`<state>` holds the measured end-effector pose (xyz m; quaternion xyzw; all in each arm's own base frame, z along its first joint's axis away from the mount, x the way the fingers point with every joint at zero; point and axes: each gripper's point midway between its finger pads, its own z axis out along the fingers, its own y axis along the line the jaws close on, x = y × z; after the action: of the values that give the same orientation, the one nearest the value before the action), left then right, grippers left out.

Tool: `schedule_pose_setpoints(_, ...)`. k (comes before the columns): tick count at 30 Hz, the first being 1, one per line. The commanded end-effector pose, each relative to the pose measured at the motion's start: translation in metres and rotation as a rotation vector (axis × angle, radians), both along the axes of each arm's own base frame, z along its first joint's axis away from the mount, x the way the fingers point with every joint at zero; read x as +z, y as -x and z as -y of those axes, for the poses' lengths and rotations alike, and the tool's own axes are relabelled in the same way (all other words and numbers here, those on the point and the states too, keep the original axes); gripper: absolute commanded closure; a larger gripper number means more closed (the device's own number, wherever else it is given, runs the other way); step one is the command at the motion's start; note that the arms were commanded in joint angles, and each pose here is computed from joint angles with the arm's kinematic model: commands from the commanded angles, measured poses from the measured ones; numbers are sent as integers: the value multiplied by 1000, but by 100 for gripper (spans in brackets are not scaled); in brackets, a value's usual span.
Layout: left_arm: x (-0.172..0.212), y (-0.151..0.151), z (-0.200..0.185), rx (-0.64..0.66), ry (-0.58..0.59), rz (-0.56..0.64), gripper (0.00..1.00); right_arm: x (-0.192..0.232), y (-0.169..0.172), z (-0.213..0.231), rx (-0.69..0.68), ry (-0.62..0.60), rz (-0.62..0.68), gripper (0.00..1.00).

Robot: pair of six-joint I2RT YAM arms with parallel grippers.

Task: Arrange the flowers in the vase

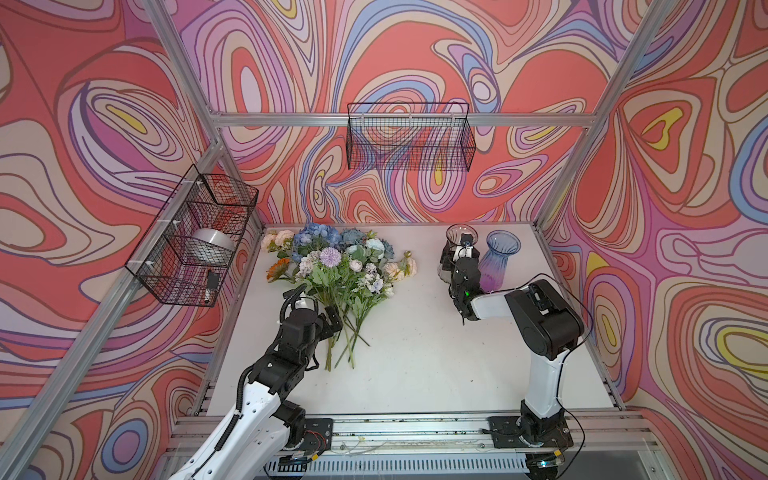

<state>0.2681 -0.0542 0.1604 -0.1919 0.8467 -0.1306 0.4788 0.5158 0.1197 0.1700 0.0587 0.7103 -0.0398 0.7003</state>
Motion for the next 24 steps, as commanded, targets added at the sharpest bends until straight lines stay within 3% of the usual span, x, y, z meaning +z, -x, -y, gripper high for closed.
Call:
schedule_pose_setpoints(1,-14,7,-15,77,-30,-53,0,-1,1,-5,34,-15,15,46)
schedule_pose_setpoints(5,-19,16,-36,175,-63,-78,0,7,17,-20,115,-31,11,58)
schedule_pose_setpoints(9,-25,25,-55,266,-61,-103,0,11,38,-48,185,-10,-38,61)
schedule_pose_setpoints(15,-27,23,-52,239,-22,-111,0,2,76,-93,280,-3,-83,60)
schedule_pose_setpoints(19,-31,21,-46,200,-25,-124,7,5,94,-112,329,-16,-75,59)
schedule_pose_setpoints(22,-35,20,-41,172,-16,-129,15,-5,100,-118,343,-20,-93,49)
schedule_pose_setpoints(24,-40,21,-38,153,-10,-138,20,-7,105,-119,353,-15,-100,30)
